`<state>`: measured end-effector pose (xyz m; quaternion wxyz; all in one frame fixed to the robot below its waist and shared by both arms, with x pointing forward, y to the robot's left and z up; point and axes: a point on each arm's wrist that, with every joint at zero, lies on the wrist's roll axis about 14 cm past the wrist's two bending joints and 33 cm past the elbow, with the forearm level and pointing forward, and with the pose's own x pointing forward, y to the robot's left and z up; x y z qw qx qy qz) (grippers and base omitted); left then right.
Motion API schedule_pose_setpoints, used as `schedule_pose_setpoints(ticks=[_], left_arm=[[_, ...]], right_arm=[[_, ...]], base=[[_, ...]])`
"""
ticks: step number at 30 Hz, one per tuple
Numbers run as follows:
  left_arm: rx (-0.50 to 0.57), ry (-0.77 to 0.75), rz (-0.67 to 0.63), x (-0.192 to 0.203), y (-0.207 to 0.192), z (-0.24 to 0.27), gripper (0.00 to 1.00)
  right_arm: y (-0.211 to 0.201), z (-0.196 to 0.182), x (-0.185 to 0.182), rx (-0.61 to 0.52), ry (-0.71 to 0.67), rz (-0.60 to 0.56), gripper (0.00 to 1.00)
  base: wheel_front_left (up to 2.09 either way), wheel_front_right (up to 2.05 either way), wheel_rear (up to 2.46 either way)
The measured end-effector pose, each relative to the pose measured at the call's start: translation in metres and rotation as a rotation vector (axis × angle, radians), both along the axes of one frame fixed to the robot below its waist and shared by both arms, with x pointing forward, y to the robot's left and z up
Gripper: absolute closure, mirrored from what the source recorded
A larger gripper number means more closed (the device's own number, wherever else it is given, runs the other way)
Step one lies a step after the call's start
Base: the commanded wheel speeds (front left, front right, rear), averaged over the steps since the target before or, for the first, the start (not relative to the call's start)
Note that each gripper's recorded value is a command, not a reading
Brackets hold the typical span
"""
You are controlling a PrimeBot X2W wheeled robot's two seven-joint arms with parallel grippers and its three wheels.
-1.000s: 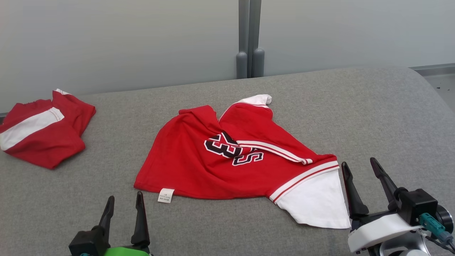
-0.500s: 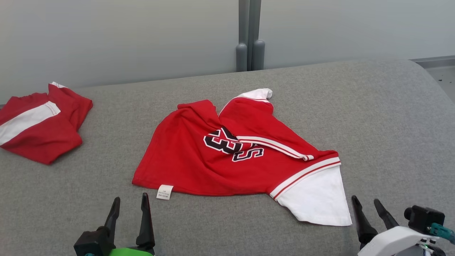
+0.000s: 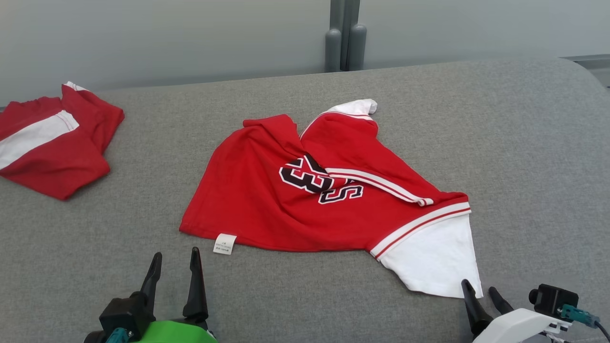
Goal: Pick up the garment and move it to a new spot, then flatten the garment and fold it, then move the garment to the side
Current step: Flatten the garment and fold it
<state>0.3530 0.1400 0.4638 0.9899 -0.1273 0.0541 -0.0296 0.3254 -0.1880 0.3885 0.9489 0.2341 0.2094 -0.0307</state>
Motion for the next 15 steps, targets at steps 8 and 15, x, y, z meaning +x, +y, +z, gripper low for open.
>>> schedule_pose_setpoints(ticks=[8,15], left_arm=[[0.006,0.004,0.036,-0.001,0.012,-0.002,0.0],[0.01,0.013,0.059,-0.004,0.02,-0.005,0.0]], right_arm=[[0.014,-0.02,0.013,0.009,0.068,0.043,0.0],[0.027,-0.026,0.022,-0.039,0.088,0.119,1.0]], base=[[0.0,0.0,0.0],[0.0,0.0,0.0]])
